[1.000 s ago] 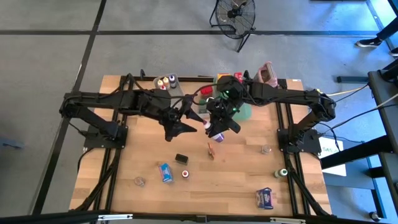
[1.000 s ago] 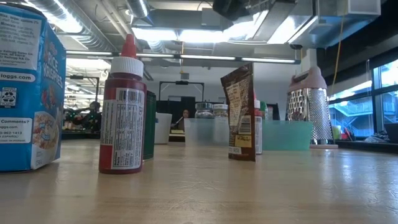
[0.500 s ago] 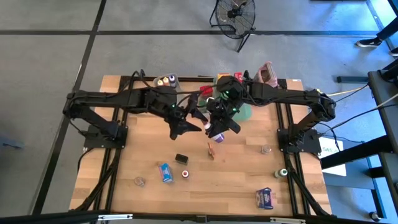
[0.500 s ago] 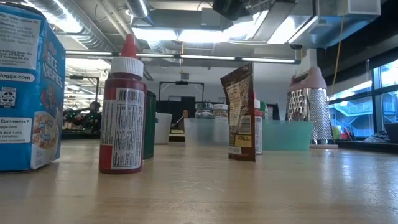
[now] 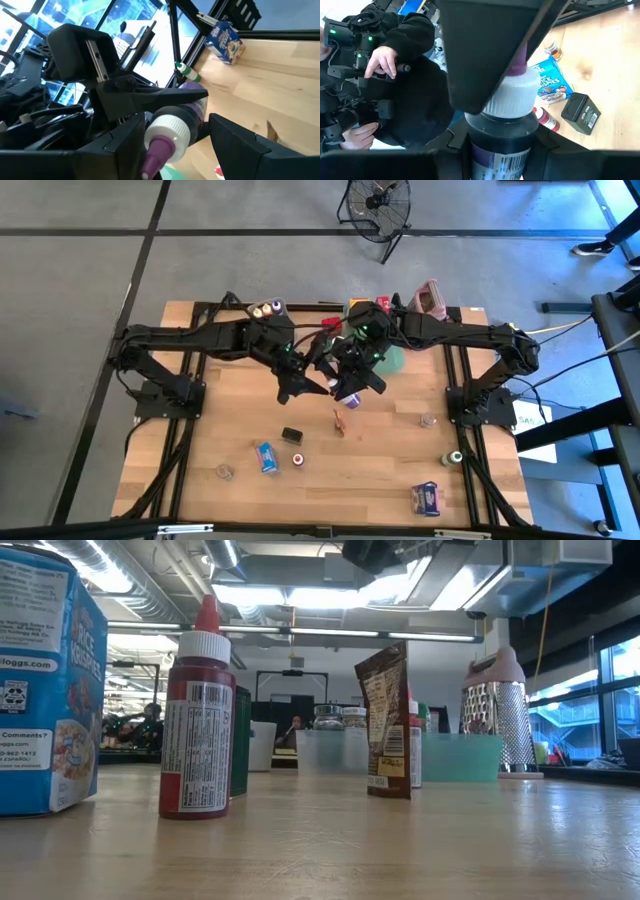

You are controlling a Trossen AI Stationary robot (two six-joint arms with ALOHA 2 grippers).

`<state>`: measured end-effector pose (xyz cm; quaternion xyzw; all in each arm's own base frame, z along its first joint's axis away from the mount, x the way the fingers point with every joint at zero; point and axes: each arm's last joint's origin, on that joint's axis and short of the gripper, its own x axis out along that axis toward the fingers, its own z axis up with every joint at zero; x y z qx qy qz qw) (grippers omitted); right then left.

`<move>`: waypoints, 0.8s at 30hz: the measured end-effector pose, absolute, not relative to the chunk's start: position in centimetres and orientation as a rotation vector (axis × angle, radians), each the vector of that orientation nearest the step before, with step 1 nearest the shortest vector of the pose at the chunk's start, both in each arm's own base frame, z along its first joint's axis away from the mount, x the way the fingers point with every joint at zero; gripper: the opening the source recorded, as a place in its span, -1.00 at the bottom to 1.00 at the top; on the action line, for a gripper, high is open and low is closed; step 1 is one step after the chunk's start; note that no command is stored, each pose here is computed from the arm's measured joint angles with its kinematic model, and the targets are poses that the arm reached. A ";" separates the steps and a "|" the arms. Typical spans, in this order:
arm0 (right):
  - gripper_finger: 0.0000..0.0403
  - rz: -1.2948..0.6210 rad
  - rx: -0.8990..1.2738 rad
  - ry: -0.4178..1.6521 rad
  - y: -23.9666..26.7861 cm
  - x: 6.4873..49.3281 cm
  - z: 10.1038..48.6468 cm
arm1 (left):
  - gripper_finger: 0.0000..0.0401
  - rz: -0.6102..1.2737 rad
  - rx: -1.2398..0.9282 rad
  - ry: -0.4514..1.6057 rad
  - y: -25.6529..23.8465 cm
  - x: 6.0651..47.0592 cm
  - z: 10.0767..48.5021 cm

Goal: Pick & Place Kitchen Items
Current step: Put the violet food coloring bottle into the gray bin

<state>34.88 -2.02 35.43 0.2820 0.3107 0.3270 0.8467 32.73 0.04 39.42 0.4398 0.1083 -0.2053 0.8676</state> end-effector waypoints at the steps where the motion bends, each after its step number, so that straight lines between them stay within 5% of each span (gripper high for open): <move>1: -0.44 0.691 0.595 0.655 -2.0 34.9 35.4 | 0.07 -0.428 0.920 0.225 0.1 32.7 39.4; 14: -0.44 0.696 0.598 0.659 -2.0 34.8 35.4 | 0.05 -0.411 0.944 0.221 1.0 32.7 39.5; 24: -0.44 0.704 0.608 0.671 -1.9 34.7 35.4 | -0.23 -0.459 0.925 0.200 1.0 33.5 38.9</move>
